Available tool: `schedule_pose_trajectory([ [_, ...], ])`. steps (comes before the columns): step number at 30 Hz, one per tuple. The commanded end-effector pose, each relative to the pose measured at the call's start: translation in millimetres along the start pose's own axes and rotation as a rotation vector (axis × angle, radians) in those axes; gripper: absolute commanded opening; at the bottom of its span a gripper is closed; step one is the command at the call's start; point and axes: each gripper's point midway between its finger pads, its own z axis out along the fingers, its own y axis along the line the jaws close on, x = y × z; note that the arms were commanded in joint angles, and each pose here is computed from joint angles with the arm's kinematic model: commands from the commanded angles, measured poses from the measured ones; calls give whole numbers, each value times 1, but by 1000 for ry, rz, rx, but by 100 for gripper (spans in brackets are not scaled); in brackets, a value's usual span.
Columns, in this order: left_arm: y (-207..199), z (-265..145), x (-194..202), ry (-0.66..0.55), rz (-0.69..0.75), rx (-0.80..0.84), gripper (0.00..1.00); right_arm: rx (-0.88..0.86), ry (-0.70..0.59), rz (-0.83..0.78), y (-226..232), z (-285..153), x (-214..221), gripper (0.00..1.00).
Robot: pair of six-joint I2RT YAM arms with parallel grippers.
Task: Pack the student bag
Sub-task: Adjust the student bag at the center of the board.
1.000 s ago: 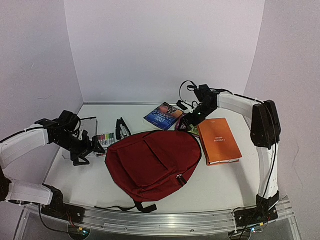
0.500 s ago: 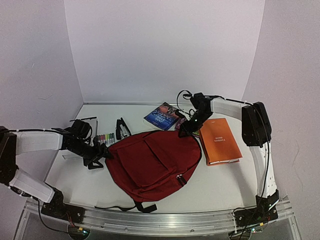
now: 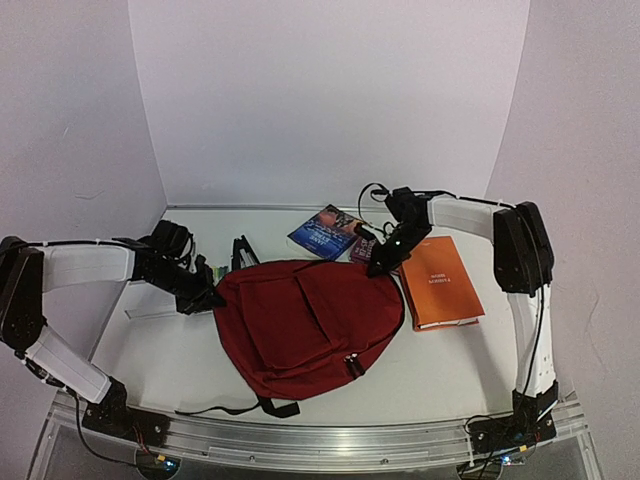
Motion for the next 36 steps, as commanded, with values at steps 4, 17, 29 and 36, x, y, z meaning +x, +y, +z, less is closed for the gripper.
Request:
schedule_pose_trajectory([
  [4,-76,-59,-57,-186,200,29,0,-20,-176,-28,45,-91,-33,0],
  [17,-26,-53,-176,-242,77,-168,2,89,-212,-7,2,-55,-69,4],
  [29,-30,-72,-183,-231,93,-181,52,215,-263,-22,5,-104,-69,81],
  [36,-33,-97,-128,-198,139,-117,76,80,-252,-31,81,-116,-24,81],
])
